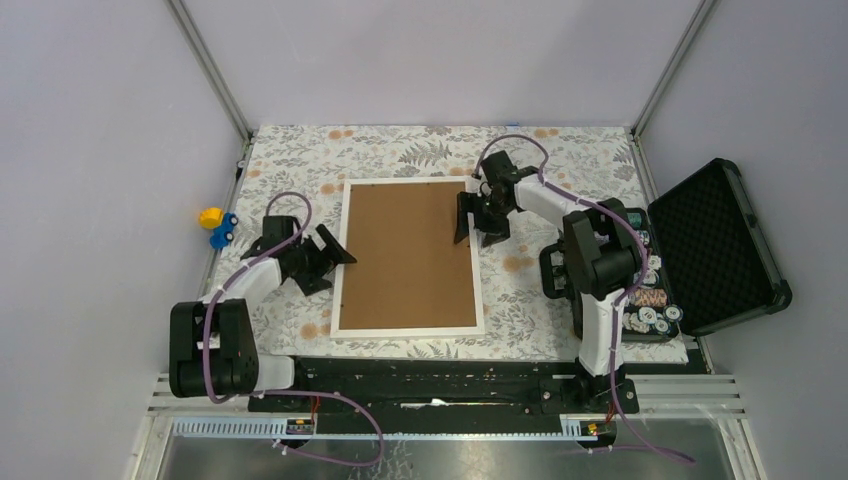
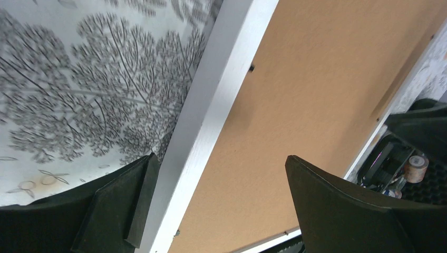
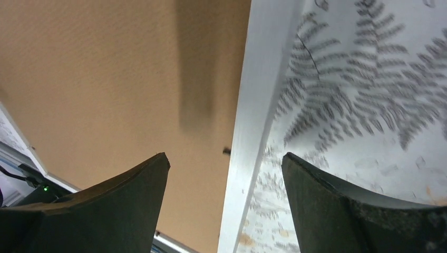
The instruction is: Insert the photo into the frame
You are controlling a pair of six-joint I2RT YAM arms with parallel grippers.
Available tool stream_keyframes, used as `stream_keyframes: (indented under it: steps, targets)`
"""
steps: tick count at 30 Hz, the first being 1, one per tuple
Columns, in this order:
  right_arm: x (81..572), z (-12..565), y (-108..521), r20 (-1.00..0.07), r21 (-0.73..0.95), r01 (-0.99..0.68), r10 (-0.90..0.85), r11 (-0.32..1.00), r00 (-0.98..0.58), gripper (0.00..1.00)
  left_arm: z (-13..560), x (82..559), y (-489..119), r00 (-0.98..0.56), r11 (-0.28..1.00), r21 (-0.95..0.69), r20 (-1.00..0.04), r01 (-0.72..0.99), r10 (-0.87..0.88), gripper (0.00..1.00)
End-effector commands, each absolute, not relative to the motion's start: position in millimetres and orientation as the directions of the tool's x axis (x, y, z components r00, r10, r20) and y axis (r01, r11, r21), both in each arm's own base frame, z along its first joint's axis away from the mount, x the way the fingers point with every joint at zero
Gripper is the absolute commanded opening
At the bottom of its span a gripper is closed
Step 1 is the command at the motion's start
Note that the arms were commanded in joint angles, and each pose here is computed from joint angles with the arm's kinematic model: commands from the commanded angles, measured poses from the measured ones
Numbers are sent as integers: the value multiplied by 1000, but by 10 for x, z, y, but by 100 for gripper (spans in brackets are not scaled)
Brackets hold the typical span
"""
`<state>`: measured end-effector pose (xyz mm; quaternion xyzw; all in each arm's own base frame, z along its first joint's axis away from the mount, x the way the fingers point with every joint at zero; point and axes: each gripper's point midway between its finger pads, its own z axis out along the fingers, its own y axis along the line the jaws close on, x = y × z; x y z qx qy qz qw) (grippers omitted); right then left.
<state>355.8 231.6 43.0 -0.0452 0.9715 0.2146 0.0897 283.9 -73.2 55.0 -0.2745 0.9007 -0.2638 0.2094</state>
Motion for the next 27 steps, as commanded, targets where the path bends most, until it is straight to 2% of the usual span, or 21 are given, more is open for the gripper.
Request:
stream_keyframes:
  steps: [1, 9, 14, 17, 21, 24, 27]
  targets:
    - [3645, 295, 2571, -186, 484, -143, -58, 863, -981, 86, 513, 2786, -939, -777, 690, -620, -198, -374, -598, 99]
    - [4003, 522, 3076, -234, 563, -204, -82, 800, -969, 86, 631, 2524, -1374, -803, 680, -663, -199, -312, -562, 99]
    - [4006, 663, 2560, -274, 408, -181, -69, 895, -959, 87, 710, 2620, -1101, -786, 755, -576, -289, -313, -547, 99]
    - [3848, 821, 2171, -279, 461, -129, 5, 878, -960, 85, 737, 2733, -936, -787, 773, -552, -307, -312, -536, 99]
    - [3483, 853, 1906, -259, 528, -94, 54, 844, -964, 74, 659, 2775, -949, -809, 769, -563, -274, -304, -520, 99]
    - [3233, 704, 1922, -234, 569, -88, 58, 817, -971, 61, 599, 2762, -1031, -816, 741, -601, -242, -299, -526, 99]
    - [3184, 549, 1869, -224, 549, -72, 64, 833, -972, 44, 552, 2741, -1060, -817, 728, -615, -226, -304, -531, 99]
